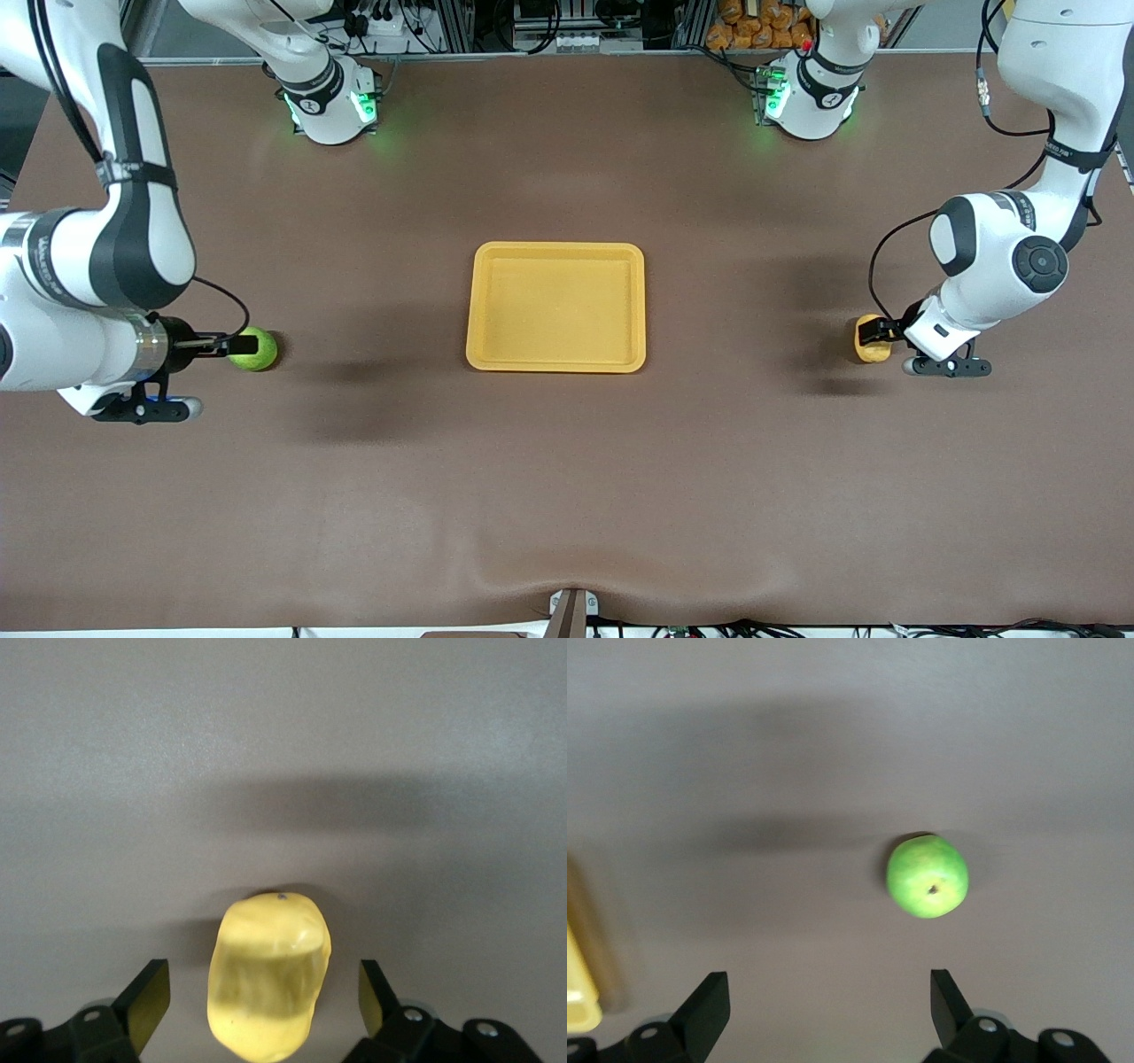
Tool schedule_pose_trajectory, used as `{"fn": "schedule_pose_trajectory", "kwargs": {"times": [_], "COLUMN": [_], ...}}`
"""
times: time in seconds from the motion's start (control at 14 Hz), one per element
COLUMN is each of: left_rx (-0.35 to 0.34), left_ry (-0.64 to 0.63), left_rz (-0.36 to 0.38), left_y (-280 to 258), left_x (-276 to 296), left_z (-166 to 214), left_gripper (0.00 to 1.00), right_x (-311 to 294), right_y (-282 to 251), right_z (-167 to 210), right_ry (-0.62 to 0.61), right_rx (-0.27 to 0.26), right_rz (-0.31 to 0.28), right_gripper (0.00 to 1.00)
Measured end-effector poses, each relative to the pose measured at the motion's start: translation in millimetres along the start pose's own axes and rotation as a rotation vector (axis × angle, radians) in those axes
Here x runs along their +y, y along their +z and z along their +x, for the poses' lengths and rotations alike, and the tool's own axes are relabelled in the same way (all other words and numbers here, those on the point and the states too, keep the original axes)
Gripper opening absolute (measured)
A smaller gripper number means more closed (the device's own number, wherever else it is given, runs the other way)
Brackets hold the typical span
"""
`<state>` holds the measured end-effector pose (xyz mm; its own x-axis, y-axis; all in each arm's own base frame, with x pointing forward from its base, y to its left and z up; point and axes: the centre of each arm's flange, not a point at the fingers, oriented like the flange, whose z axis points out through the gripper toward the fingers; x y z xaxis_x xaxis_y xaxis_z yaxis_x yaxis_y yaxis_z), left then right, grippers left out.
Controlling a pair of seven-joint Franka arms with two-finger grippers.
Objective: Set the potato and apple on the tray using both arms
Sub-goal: 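Close the left gripper on the potato while the right gripper grasps the apple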
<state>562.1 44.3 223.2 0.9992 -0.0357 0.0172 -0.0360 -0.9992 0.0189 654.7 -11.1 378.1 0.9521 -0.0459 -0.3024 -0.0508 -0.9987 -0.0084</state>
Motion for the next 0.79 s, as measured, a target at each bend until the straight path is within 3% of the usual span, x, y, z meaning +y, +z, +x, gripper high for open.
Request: {"fn": "schedule_pose_trajectory", "kwargs": {"times": [0.21, 0.57, 0.79], "left_rx": [-0.002, -0.007, -0.003], "left_ry": [0.000, 0.000, 0.000], "left_rz": [-0.002, -0.005, -0.005], "left_y": [5.0, 14.4, 15.1], "left_x": [0.1, 0.3, 0.3], "left_z": [-0.4, -1.4, -0.8], "left_gripper": [0.90, 0.85, 0.61], "right_x": [26.0, 65.4, 68.9], "right_y": [55.4, 117.2, 139.6], "right_z": [5.0, 4.9, -2.1], "right_ry": [0.009, -0.079, -0.093], "right_rx": [-0.003, 0.083, 0.130], "right_rz": [-0.023, -0.034, -0.038], "right_gripper": [1.00, 1.00, 1.00]}}
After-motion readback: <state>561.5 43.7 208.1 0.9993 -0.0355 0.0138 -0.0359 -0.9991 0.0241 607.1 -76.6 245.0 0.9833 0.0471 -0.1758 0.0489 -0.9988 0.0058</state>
